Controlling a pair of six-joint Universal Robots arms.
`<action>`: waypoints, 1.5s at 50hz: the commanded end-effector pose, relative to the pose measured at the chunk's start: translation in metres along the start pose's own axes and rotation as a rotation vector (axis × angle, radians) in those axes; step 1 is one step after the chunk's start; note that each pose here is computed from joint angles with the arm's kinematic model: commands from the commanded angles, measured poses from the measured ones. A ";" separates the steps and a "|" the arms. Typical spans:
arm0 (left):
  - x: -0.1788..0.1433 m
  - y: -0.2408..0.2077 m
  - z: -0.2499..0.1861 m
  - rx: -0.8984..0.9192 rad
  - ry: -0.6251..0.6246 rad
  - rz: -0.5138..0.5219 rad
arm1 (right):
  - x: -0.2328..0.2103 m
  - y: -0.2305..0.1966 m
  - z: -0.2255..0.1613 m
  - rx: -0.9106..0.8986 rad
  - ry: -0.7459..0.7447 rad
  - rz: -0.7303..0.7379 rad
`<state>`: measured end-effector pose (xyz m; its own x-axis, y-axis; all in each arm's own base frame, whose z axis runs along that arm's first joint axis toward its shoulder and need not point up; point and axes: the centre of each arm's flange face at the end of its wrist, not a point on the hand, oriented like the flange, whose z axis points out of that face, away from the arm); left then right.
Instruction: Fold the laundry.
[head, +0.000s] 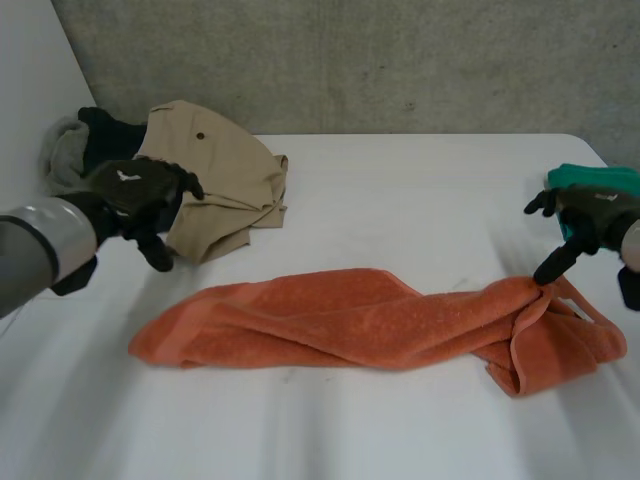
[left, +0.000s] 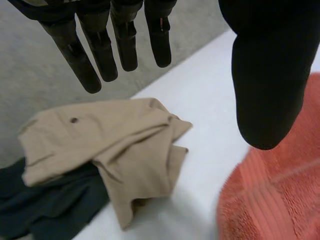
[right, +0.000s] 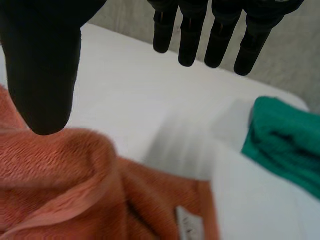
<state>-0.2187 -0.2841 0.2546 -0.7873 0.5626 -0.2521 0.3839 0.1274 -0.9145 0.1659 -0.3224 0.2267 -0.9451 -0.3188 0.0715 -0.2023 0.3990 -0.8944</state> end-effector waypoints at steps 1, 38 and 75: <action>0.018 0.031 0.031 -0.098 0.077 0.088 | -0.012 0.031 0.015 -0.050 0.008 0.015; -0.022 -0.160 0.006 0.484 -0.345 -0.052 | -0.050 -0.184 -0.016 0.992 0.127 -0.301; 0.019 -0.044 0.014 0.106 -0.101 0.140 | -0.154 -0.059 -0.050 0.613 -0.238 -0.592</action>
<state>-0.2499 -0.2678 0.2467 -0.7321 0.5596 -0.3885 0.5285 0.1068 -0.8422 0.2994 -0.2747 0.2304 -0.6267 -0.5963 0.5017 -0.4998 -0.1863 -0.8459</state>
